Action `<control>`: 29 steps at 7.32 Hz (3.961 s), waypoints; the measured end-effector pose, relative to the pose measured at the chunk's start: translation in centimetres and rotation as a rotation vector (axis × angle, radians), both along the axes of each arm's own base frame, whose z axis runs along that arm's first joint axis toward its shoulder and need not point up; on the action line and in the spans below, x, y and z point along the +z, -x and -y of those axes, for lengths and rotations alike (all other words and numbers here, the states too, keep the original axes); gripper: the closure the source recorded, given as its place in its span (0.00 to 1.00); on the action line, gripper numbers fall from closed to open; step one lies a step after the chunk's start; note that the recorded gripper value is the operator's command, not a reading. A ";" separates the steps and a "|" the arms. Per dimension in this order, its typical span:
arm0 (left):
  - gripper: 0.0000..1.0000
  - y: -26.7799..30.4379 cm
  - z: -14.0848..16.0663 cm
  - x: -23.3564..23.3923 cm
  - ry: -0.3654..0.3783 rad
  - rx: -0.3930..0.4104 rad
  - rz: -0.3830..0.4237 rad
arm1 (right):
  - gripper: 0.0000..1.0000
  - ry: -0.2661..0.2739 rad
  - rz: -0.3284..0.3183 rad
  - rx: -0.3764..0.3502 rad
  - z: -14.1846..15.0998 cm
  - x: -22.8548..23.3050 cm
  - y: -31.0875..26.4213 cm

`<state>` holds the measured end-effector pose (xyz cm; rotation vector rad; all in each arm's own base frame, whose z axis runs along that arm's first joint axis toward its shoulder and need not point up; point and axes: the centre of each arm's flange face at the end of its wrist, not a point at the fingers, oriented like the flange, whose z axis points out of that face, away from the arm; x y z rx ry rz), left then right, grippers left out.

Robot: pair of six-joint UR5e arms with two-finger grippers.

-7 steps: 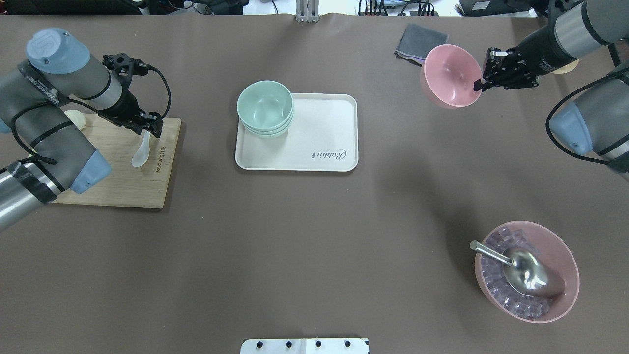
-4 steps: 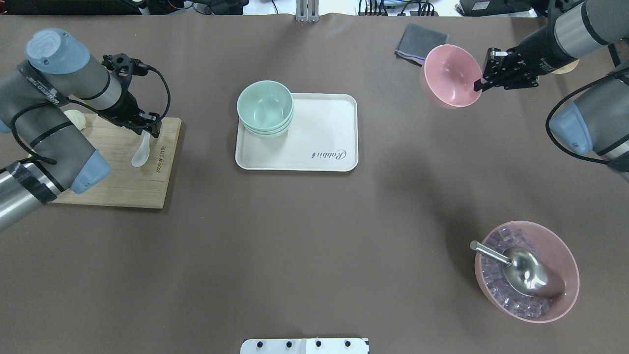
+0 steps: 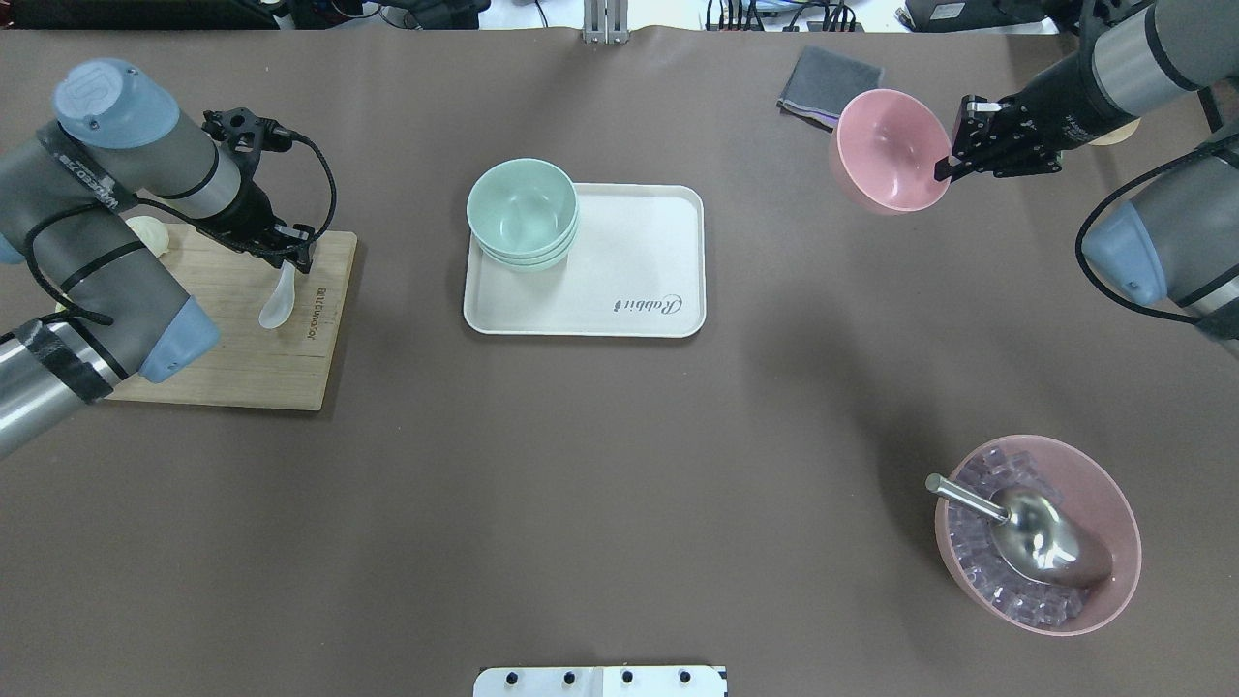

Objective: Stack pink bowl on green and place spoon
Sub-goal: 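Grasp the white spoon on the cutting board with the left gripper and lift it, then carry the pink bowl with the right gripper over the green bowls, then lower the pink bowl onto the green bowl stack and open the right gripper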

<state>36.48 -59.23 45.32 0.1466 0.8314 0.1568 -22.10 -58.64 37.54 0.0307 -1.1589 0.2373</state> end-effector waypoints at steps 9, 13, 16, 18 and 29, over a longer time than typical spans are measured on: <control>1.00 9.3 1.5 -6.3 0.050 -0.044 -0.118 | 1.00 0.005 0.076 0.044 1.1 -7.6 0.8; 1.00 12.8 2.6 -7.1 0.057 -0.068 -0.165 | 1.00 -0.046 0.101 0.083 1.3 -16.8 11.4; 1.00 13.1 2.7 -7.1 0.058 -0.071 -0.166 | 1.00 -0.094 0.097 0.113 -0.2 -21.5 19.8; 1.00 13.1 2.7 -6.9 0.060 -0.071 -0.164 | 1.00 -0.107 0.071 0.126 0.2 -23.9 25.3; 1.00 13.0 2.8 -6.3 0.055 -0.057 -0.155 | 1.00 -0.116 0.060 0.084 -1.1 -21.5 32.7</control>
